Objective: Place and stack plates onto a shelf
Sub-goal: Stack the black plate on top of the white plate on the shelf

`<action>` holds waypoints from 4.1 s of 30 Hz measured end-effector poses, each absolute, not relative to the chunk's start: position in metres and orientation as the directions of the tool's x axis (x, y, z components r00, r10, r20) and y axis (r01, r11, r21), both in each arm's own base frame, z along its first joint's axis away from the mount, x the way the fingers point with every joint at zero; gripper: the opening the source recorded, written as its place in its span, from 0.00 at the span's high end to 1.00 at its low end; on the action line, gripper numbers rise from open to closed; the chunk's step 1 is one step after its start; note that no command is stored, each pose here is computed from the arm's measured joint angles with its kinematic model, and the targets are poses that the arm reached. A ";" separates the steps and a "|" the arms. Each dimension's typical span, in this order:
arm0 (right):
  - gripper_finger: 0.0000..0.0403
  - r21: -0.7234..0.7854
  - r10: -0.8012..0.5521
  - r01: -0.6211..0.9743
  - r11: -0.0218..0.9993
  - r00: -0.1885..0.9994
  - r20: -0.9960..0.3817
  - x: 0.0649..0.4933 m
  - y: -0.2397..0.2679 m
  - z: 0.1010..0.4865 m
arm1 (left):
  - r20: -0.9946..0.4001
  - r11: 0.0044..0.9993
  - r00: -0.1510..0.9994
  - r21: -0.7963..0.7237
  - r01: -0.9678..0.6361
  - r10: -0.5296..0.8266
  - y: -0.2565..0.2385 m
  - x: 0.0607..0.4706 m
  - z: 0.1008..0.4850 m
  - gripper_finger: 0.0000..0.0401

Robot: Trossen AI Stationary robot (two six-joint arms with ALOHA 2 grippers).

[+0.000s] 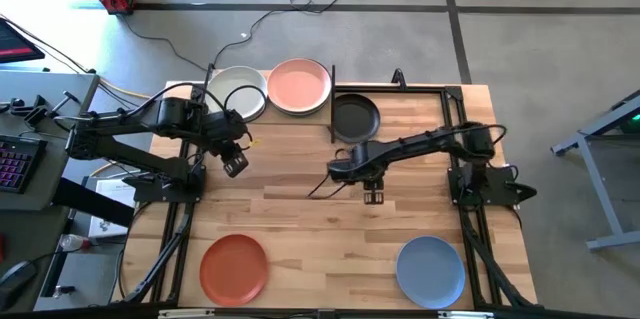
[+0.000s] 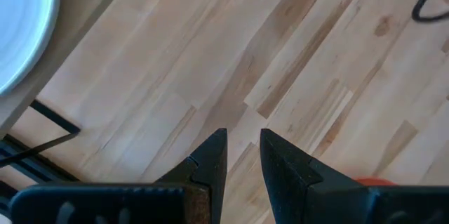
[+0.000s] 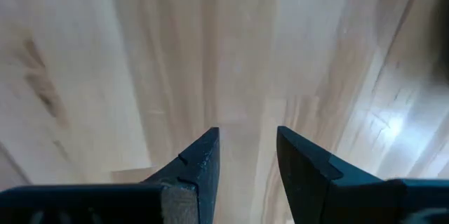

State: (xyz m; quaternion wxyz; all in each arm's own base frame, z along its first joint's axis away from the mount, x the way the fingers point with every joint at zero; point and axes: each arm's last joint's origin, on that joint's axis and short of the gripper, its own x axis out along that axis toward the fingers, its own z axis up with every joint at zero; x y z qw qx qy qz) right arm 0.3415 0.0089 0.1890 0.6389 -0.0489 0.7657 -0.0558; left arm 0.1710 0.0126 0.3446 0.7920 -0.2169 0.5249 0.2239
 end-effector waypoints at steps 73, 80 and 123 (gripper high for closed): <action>0.89 -0.249 -0.241 0.036 0.968 0.417 -0.876 0.274 -0.139 0.130 | -0.919 0.705 0.359 -0.144 -0.694 0.166 0.014 0.172 0.345 0.81; 0.98 -0.228 -0.271 0.153 0.962 0.398 -0.877 0.274 -0.138 0.131 | -0.919 0.715 0.359 -0.138 -0.685 0.166 0.014 0.172 0.345 0.81; 1.00 -0.303 -0.380 0.448 0.841 0.090 -0.921 0.314 -0.006 0.309 | -0.918 0.608 0.352 -0.177 -0.774 0.180 0.021 0.172 0.345 0.81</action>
